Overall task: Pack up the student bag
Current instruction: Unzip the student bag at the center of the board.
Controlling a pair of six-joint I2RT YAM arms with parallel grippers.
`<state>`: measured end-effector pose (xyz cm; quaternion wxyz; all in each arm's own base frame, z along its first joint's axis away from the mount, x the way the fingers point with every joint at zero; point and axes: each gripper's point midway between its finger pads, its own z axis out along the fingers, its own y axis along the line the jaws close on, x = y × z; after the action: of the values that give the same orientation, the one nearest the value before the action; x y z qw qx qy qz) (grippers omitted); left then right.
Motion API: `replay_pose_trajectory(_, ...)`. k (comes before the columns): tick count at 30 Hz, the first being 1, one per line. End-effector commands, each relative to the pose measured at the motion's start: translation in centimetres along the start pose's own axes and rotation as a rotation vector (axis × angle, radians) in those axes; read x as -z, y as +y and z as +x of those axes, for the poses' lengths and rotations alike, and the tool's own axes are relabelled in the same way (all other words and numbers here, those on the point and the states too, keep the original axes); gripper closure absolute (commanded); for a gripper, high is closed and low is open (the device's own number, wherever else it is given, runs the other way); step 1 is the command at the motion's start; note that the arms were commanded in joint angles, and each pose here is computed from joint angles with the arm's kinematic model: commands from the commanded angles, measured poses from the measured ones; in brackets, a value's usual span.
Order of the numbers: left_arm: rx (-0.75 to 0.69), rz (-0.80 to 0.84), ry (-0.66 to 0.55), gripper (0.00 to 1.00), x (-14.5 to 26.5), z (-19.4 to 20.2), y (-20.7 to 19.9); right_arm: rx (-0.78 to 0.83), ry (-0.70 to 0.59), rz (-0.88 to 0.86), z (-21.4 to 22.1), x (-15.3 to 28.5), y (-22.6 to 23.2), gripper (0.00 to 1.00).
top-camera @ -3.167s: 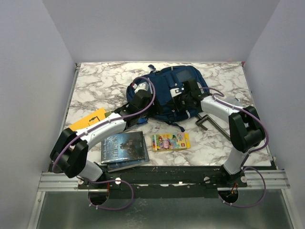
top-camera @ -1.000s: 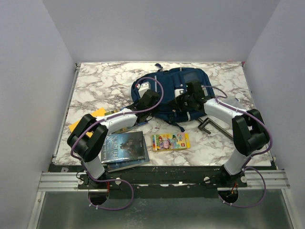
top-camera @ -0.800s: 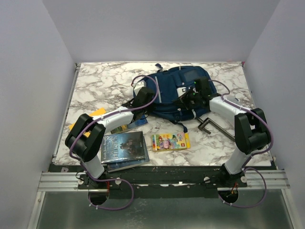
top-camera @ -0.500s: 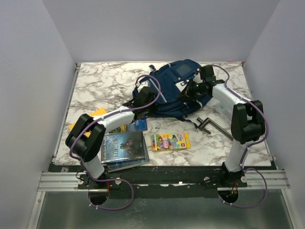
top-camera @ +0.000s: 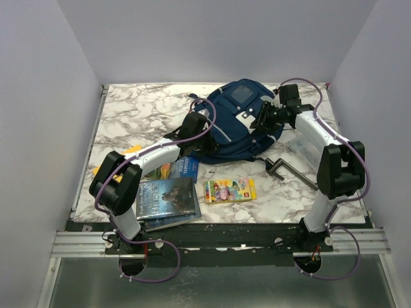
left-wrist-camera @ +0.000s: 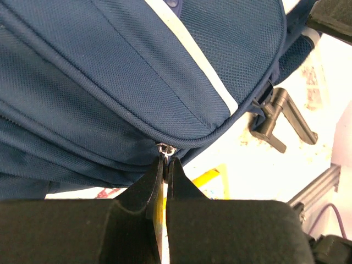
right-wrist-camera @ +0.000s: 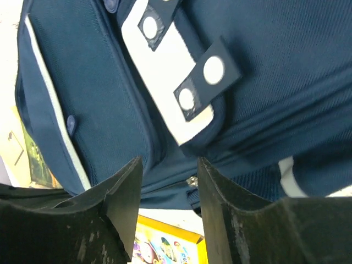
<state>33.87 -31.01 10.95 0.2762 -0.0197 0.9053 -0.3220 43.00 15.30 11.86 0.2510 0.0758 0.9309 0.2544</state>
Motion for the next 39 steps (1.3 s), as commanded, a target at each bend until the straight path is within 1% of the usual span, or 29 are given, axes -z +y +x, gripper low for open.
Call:
replay_pose_trajectory(1, 0.019, 0.140, 0.109, 1.00, 0.9, 1.1, -3.5, -0.011, -0.076, -0.031, -0.1, 2.6, 1.1, 0.50)
replay_pose_trajectory(2, 0.020, 0.155, 0.130, 1.00, 0.9, 1.4, -3.7, -0.043, -0.066, -0.061, 0.8, 2.6, 1.5, 0.47)
replay_pose_trajectory(4, 0.004, 0.170, 0.185, 1.00, 1.2, 2.0, -4.1, -0.122, -0.057, -0.153, 2.2, 2.7, 2.8, 0.43)
replay_pose_trajectory(6, -0.015, 0.167, 0.227, 1.00, 1.5, 2.4, -4.3, -0.194, -0.061, -0.282, 3.3, 3.4, 4.8, 0.42)
replay_pose_trajectory(8, -0.017, 0.181, 0.247, 1.00, 1.6, 2.6, -4.6, -0.276, -0.085, -0.341, 4.0, 4.1, 6.0, 0.40)
replay_pose_trajectory(10, -0.020, 0.207, 0.262, 1.00, 1.6, 2.6, -5.1, -0.360, -0.100, -0.367, 4.5, 4.3, 6.6, 0.40)
replay_pose_trajectory(13, -0.024, 0.231, 0.276, 1.00, 1.6, 2.5, -5.7, -0.477, -0.094, -0.332, 5.4, 3.6, 6.3, 0.40)
replay_pose_trajectory(15, -0.027, 0.239, 0.285, 1.00, 1.5, 2.7, -6.0, -0.512, -0.095, -0.286, 5.7, 2.7, 5.7, 0.40)
replay_pose_trajectory(17, -0.023, 0.243, 0.298, 1.00, 1.5, 3.2, -6.2, -0.532, -0.086, -0.263, 5.9, 1.9, 5.2, 0.44)
replay_pose_trajectory(21, -0.044, 0.251, 0.311, 1.00, 1.6, 4.1, -6.7, -0.572, -0.079, -0.212, 6.0, 0.7, 4.2, 0.64)
replay_pose_trajectory(22, -0.049, 0.249, 0.312, 1.00, 1.6, 4.2, -6.8, -0.575, -0.095, -0.200, 5.7, 0.6, 4.0, 0.70)
replay_pose_trajectory(23, -0.054, 0.243, 0.307, 1.00, 1.5, 4.2, -6.7, -0.571, -0.115, -0.192, 5.3, 0.8, 3.8, 0.79)
replay_pose_trajectory(24, -0.061, 0.232, 0.300, 1.00, 1.4, 4.0, -6.5, -0.575, -0.130, -0.149, 5.3, 0.8, 3.1, 0.85)
replay_pose_trajectory(25, -0.070, 0.213, 0.295, 1.00, 1.4, 3.9, -6.2, -0.563, -0.149, -0.131, 4.8, 0.9, 2.9, 0.88)
replay_pose_trajectory(27, -0.094, 0.166, 0.270, 1.00, 1.3, 3.1, -5.6, -0.522, -0.172, -0.085, 3.9, 1.1, 2.2, 0.98)
replay_pose_trajectory(28, -0.100, 0.142, 0.257, 1.00, 1.3, 2.7, -5.3, -0.500, -0.171, -0.082, 3.3, 1.1, 2.1, 1.00)
replay_pose_trajectory(30, -0.089, 0.089, 0.233, 1.00, 1.5, 1.9, -4.3, -0.462, -0.143, -0.112, 2.6, 1.1, 1.9, 1.00)
replay_pose_trajectory(32, -0.032, 0.057, 0.221, 1.00, 1.9, 1.0, -3.0, -0.394, -0.102, -0.171, 2.1, 0.9, 2.0, 0.99)
replay_pose_trajectory(34, 0.022, 0.085, 0.231, 1.00, 2.5, 0.2, -2.9, -0.311, -0.018, -0.209, 2.5, 0.5, 2.2, 0.99)
replay_pose_trajectory(35, 0.024, 0.100, 0.233, 1.00, 2.7, -0.1, -3.0, -0.261, 0.032, -0.223, 3.0, 0.3, 2.2, 0.99)
replay_pose_trajectory(37, 0.004, 0.107, 0.224, 1.00, 3.1, -0.5, -3.0, -0.203, 0.066, -0.201, 3.3, 0.1, 1.7, 0.99)
replay_pose_trajectory(39, -0.001, 0.109, 0.233, 1.00, 3.0, -0.4, -3.0, -0.172, 0.028, -0.138, 2.7, 0.4, 0.9, 0.99)
